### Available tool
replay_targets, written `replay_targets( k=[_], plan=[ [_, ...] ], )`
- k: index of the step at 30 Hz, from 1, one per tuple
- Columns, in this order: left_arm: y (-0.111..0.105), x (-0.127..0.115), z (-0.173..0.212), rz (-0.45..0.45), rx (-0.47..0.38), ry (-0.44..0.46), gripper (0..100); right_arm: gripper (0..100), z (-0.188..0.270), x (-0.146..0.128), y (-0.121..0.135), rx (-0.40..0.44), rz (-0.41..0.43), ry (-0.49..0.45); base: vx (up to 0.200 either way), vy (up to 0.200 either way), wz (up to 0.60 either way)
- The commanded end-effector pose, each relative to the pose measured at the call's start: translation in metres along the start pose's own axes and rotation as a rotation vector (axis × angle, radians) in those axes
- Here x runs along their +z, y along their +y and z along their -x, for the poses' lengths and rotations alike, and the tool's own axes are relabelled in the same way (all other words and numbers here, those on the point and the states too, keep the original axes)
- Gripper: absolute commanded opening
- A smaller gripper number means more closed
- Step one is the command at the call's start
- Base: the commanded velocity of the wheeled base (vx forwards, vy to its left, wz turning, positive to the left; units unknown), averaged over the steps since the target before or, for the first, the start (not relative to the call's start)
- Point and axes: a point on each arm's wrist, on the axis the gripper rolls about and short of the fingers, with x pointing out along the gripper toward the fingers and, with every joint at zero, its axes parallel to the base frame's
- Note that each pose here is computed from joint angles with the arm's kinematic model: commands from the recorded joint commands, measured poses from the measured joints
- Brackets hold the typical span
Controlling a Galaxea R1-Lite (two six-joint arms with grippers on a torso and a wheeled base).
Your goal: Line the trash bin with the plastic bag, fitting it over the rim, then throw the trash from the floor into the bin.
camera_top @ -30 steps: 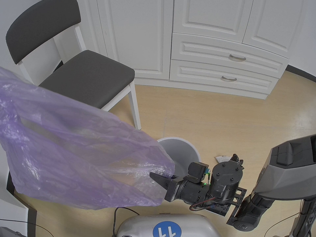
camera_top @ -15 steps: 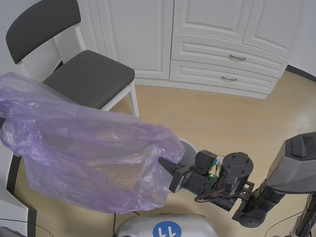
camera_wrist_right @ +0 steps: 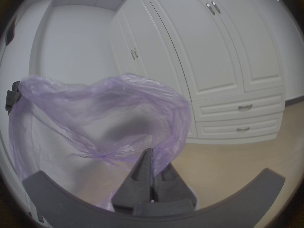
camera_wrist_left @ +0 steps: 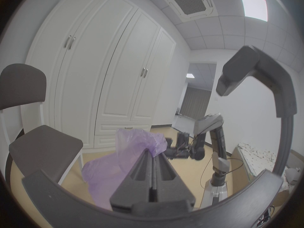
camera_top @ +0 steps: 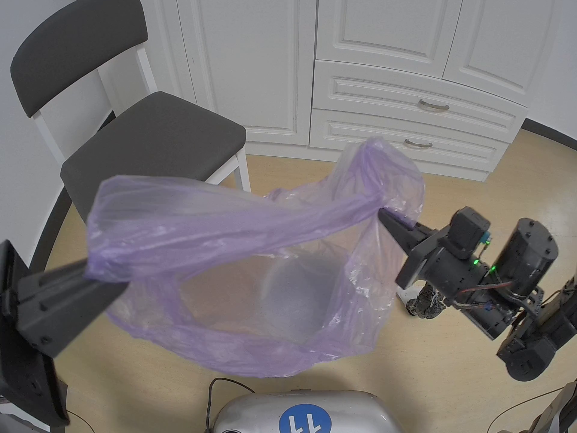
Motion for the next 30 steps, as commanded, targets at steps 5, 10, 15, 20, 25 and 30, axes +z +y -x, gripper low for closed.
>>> replay_targets(
  k=[5, 10, 15, 20, 25, 30],
  plan=[
    [0.006, -0.039, -0.041, -0.027, 0.095, 0.219, 0, 0, 0.071, 0.084, 0.022, -0.027, 0.075, 0.050, 0.000, 0.000, 0.00],
    [0.009, -0.047, -0.049, -0.036, 0.145, 0.261, 0, 0, 0.094, 0.113, 0.055, -0.032, 0.016, 0.125, 0.000, 0.000, 0.00],
    [0.013, -0.052, -0.055, -0.053, 0.247, 0.292, 0, 0, 0.083, 0.114, 0.061, -0.210, 0.017, 0.198, 0.000, 0.000, 0.00],
    [0.026, -0.060, -0.060, -0.071, 0.336, 0.340, 0, 0, 0.077, 0.092, 0.052, -0.314, 0.121, 0.274, 0.000, 0.000, 0.00],
    [0.041, -0.065, -0.062, -0.103, 0.411, 0.371, 0, 0, 0.087, 0.078, 0.043, -0.347, 0.260, 0.336, 0.000, 0.000, 0.00],
    [0.048, -0.066, -0.061, -0.125, 0.443, 0.385, 0, 0, 0.095, 0.064, 0.036, -0.413, 0.392, 0.401, 0.000, 0.000, 0.00]
  ],
)
